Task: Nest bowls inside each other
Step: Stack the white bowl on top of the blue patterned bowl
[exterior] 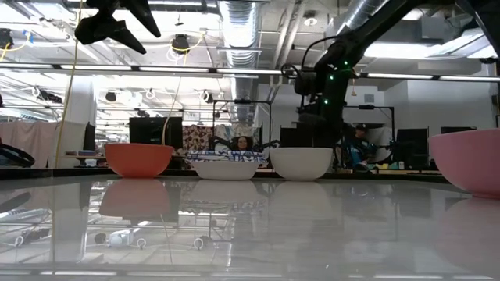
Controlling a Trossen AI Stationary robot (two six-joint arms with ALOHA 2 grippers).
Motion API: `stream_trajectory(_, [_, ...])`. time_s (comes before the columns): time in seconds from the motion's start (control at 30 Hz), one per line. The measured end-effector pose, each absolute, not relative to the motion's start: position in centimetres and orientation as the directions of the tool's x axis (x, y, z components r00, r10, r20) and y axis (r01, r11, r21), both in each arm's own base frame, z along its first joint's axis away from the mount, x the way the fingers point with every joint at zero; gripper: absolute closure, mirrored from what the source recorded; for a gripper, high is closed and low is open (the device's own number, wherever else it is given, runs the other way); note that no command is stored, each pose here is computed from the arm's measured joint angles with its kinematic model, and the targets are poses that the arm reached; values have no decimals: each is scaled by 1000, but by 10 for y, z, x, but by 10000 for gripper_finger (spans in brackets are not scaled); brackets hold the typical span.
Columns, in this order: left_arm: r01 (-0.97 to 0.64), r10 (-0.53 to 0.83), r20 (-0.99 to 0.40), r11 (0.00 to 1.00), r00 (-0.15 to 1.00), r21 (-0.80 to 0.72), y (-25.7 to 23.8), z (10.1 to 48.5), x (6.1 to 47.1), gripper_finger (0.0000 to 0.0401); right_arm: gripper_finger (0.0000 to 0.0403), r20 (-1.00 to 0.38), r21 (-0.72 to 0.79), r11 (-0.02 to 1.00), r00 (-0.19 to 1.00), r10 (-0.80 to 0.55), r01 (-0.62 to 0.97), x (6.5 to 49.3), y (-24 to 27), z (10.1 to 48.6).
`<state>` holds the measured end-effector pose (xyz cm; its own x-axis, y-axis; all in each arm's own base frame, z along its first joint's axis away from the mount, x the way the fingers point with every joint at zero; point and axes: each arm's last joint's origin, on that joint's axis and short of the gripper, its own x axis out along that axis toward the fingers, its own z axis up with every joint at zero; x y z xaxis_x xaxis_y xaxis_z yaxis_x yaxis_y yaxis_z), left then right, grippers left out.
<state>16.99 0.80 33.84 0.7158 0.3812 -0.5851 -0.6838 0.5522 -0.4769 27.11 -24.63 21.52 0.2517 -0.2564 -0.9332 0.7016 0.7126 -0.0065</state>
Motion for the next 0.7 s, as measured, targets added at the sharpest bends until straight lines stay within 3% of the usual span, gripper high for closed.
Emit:
stream_trajectory(0.33, [-684, 381, -585, 552, 716, -477, 8, 338, 170, 198, 241, -938, 46, 685, 267, -220, 727, 272, -248, 208])
stream_trajectory(0.53, [-684, 381, -585, 552, 716, -477, 8, 338, 170, 198, 316, -968, 57, 668, 206, -146, 742, 278, -250, 178])
stream_trajectory(0.7, [-682, 376, -587, 553, 717, -479, 8, 338, 170, 198, 389, -964, 75, 665, 226, -143, 743, 284, -247, 179])
